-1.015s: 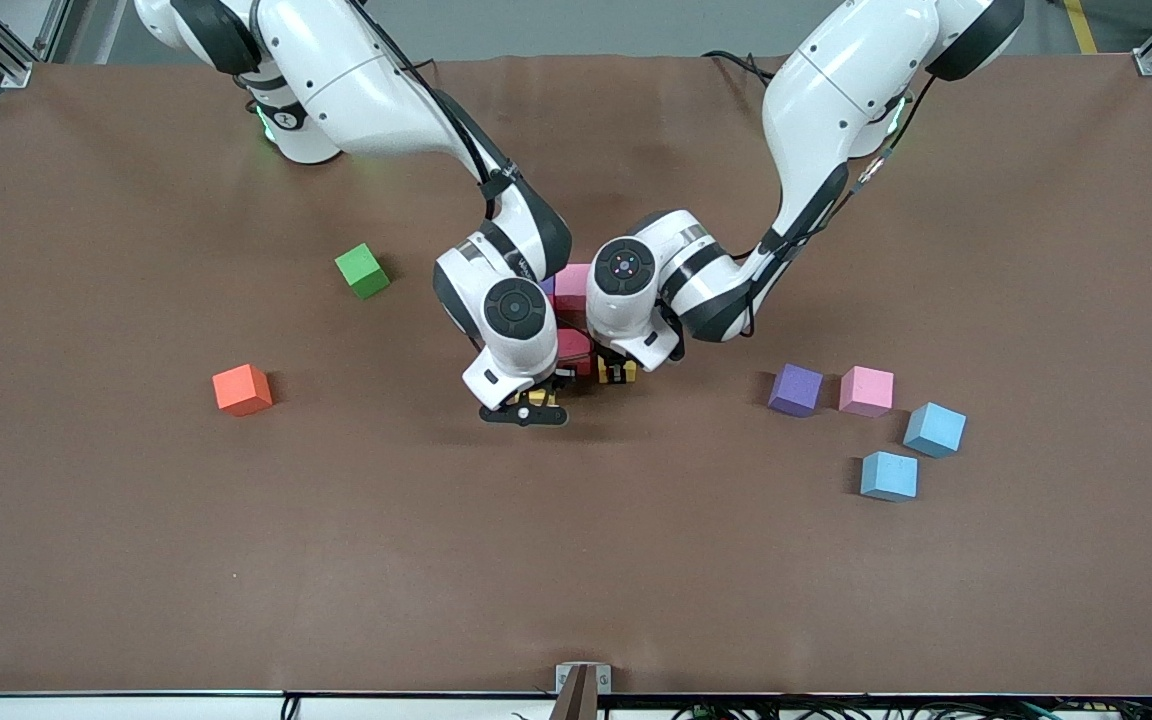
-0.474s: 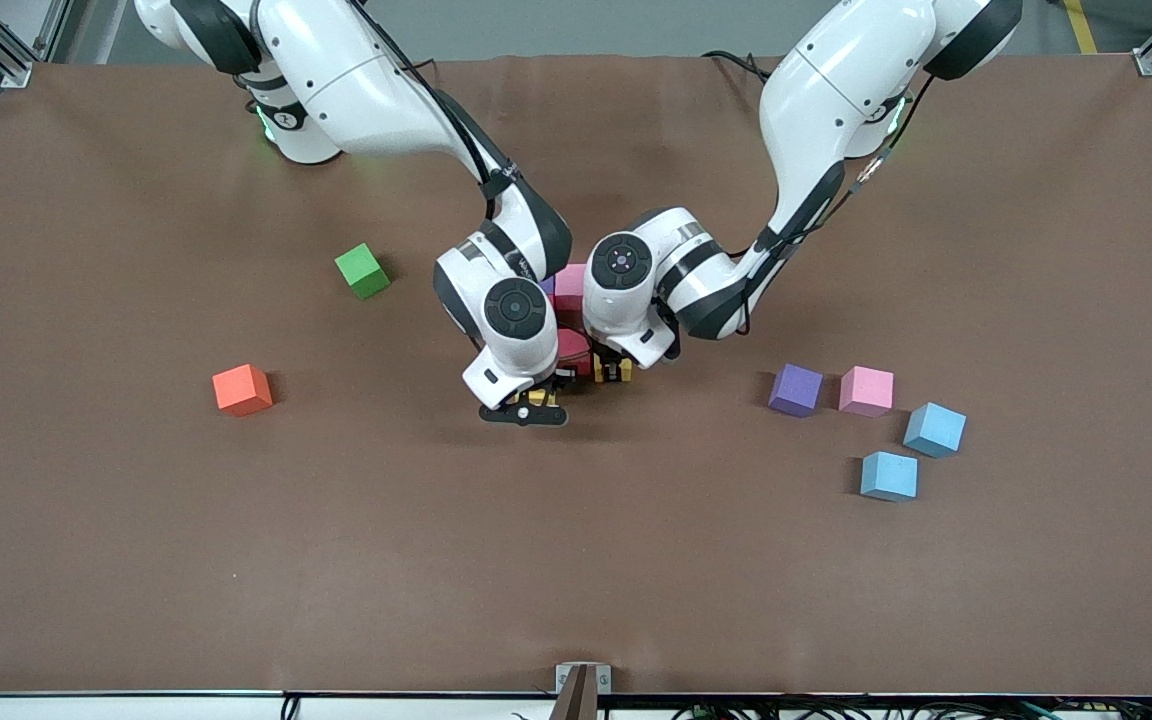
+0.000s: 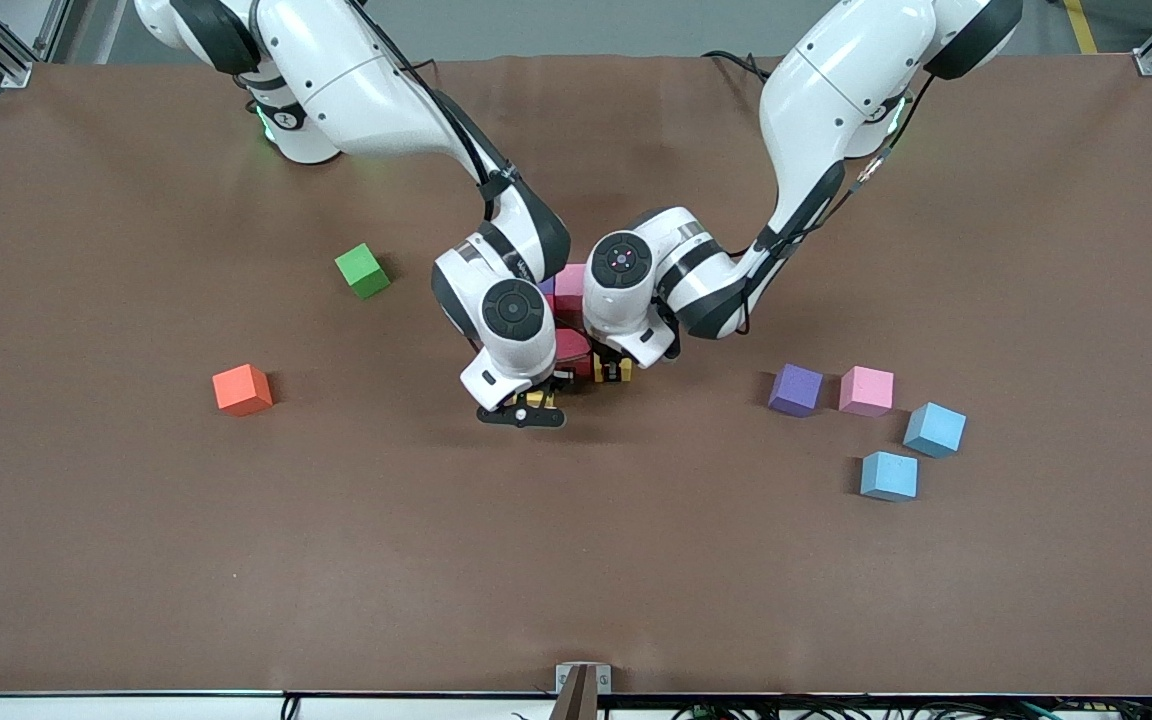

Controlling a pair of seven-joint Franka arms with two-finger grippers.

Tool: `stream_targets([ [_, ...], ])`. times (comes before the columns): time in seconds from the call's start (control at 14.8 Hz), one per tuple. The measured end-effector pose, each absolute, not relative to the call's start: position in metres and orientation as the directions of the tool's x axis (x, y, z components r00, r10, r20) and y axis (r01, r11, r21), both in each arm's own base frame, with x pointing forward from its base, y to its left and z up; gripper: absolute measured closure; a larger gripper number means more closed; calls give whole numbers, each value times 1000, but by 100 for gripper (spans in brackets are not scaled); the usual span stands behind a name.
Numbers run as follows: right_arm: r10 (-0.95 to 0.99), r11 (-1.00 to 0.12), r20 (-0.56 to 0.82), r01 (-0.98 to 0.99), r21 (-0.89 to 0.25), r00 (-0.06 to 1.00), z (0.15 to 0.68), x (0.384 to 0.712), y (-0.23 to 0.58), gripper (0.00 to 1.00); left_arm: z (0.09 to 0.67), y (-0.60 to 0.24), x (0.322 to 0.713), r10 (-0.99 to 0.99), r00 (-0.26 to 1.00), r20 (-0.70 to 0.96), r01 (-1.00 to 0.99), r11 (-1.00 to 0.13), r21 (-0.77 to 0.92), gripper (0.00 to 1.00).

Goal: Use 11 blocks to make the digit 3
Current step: 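Lower the yellow blocks into the row beside the red blocks with both grippers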

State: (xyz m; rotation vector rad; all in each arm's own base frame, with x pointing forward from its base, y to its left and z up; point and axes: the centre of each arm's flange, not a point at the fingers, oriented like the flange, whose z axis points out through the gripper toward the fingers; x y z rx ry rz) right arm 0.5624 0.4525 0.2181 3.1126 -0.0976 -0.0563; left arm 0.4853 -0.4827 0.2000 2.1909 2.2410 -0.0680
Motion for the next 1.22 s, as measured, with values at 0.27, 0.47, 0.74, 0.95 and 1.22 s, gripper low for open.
stream_targets([
  [0.27, -56, -998, -31, -55, 27, 998, 219, 564, 452, 44, 200, -483, 483, 999, -14, -35, 1000, 13, -19, 40],
  [0.47, -53, -998, -32, -52, 27, 998, 219, 564, 452, 44, 200, -483, 482, 999, -10, -35, 1000, 10, -16, 40],
  [0.74, -51, -998, -36, -50, 30, 998, 219, 563, 452, 44, 200, -482, 480, 999, -6, -34, 1000, 6, -15, 40],
  [0.95, -48, -998, -43, -47, 33, 998, 218, 561, 453, 44, 200, -484, 476, 1000, 1, -32, 1000, -1, -14, 40],
  [1.22, -47, -998, -45, -46, 35, 998, 217, 560, 453, 44, 200, -485, 474, 1000, 5, -30, 1000, -5, -15, 40],
])
